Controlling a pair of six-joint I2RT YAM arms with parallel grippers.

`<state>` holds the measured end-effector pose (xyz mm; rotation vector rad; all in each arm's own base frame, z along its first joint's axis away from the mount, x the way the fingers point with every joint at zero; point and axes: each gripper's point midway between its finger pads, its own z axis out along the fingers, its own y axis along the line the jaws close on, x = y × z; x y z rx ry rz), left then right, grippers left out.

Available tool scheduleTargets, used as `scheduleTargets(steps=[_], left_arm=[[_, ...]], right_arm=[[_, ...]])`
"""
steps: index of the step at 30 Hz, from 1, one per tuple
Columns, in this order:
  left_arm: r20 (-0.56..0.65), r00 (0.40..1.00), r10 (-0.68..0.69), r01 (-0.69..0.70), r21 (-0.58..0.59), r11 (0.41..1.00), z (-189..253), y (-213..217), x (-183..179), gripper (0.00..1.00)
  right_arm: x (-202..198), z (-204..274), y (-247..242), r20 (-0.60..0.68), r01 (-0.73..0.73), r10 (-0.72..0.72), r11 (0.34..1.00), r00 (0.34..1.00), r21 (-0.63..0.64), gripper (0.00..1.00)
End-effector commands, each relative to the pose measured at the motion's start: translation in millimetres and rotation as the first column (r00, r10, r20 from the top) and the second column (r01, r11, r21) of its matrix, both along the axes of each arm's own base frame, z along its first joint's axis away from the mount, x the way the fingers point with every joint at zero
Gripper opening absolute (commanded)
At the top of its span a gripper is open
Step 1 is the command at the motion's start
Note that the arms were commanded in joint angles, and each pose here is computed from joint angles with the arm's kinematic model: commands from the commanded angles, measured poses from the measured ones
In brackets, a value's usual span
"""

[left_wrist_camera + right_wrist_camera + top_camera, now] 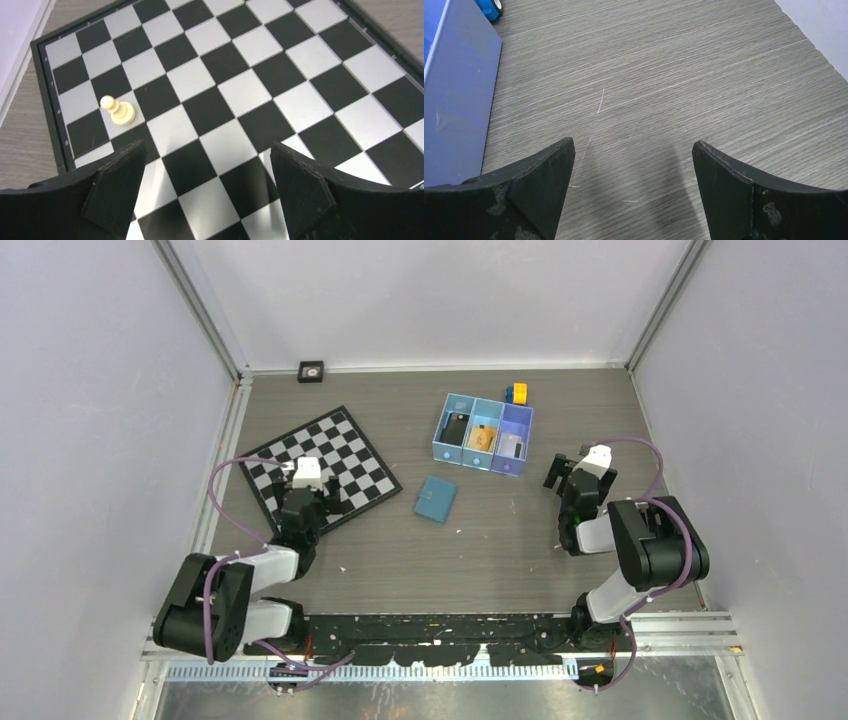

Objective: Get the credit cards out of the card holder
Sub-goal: Reset both arms

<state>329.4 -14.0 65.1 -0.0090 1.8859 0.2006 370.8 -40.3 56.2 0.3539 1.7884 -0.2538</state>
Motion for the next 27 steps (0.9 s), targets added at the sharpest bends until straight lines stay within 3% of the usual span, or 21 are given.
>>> scheduleTargets(steps=[1, 9, 13, 17, 21, 23, 24, 27], left_arm=[[0.135, 0.99, -0.032, 0.046, -0.102, 0.994, 41, -10, 28, 0.95], [0.096, 0.98, -0.171, 0.181, -0.095, 0.979, 36, -29, 34, 0.9], [0.047, 0.975, -0.219, 0.224, -0.171, 0.96, 29, -27, 44, 0.75], [0.07, 0.984, -0.163, 0.175, -0.228, 0.958, 31, -11, 43, 0.7], [0.123, 0.99, -0.068, 0.099, -0.264, 0.959, 36, 15, 36, 0.7], [0.175, 0.98, -0.096, 0.127, -0.177, 0.976, 42, 15, 30, 0.69], [0.209, 0.972, -0.103, 0.134, -0.142, 0.981, 44, 14, 28, 0.74], [0.203, 0.967, -0.157, 0.182, -0.111, 0.977, 26, 7, 41, 0.79]], right_arm=[[7, 21, -4, 0.08, 0.031, -0.032, 0.999, 0.996, 0.013, 0.92], [7, 21, -4, 0.079, 0.031, -0.032, 0.999, 0.996, 0.012, 0.93], [7, 21, -5, 0.08, 0.031, -0.032, 0.999, 0.996, 0.013, 0.92], [7, 22, -5, 0.082, 0.032, -0.033, 0.999, 0.996, 0.012, 0.93], [7, 21, -5, 0.081, 0.032, -0.032, 0.999, 0.996, 0.012, 0.93], [7, 22, -4, 0.081, 0.031, -0.032, 0.999, 0.996, 0.013, 0.93], [7, 22, -5, 0.081, 0.031, -0.032, 0.999, 0.996, 0.012, 0.93], [7, 22, -5, 0.081, 0.031, -0.032, 0.999, 0.996, 0.013, 0.93]])
